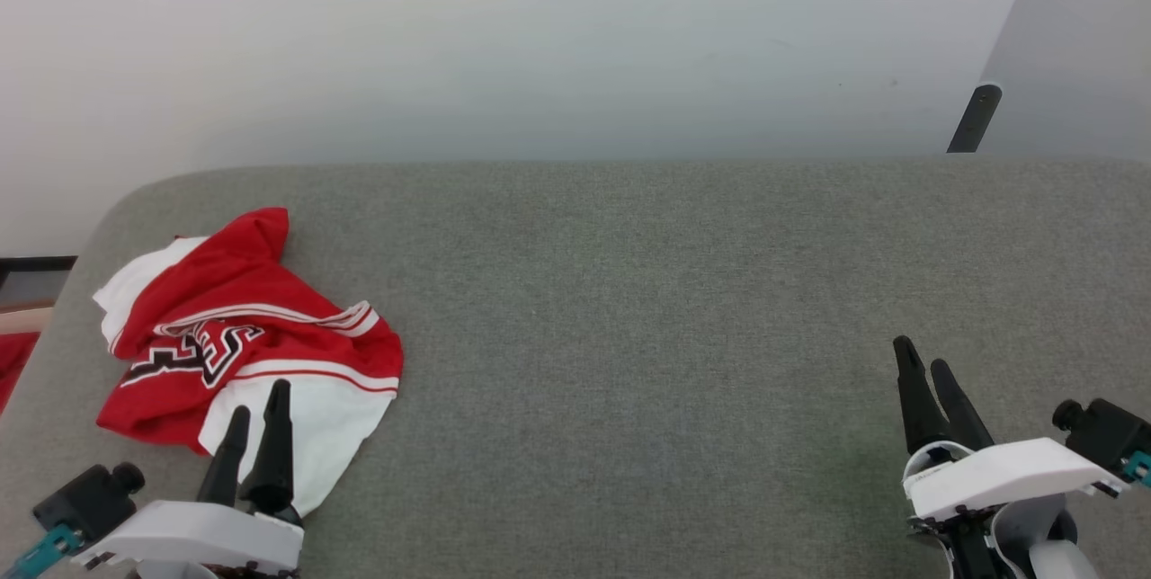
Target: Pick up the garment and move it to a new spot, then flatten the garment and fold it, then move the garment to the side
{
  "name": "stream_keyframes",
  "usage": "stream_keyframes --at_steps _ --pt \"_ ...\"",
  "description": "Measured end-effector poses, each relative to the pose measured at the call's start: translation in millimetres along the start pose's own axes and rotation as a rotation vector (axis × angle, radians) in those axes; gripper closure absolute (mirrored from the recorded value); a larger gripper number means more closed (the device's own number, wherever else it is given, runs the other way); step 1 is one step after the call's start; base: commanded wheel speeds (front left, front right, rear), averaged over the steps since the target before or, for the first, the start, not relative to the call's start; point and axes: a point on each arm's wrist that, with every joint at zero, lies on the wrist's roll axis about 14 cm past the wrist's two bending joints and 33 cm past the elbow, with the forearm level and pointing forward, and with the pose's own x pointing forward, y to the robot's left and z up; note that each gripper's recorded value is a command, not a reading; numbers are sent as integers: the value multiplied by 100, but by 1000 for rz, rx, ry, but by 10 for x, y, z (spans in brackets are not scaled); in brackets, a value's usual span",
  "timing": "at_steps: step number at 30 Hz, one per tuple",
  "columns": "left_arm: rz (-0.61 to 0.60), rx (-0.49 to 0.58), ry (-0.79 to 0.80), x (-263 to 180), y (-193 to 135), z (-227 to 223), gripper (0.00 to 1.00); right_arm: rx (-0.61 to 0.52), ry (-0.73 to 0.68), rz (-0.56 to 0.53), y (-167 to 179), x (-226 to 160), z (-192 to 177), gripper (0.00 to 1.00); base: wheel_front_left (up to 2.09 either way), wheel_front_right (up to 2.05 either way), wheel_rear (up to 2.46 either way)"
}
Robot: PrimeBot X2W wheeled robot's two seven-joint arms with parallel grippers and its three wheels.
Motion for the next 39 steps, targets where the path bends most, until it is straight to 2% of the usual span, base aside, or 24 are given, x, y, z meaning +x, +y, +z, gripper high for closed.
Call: stream_keyframes --at_steps 15,39 --pt "-46 226 -22 15 -53 103 0 -217 -28 43 117 64 57 0 0 0 0" --pt "-70 469 -6 9 17 75 0 -492 -48 39 51 74 113 0 0 0 0"
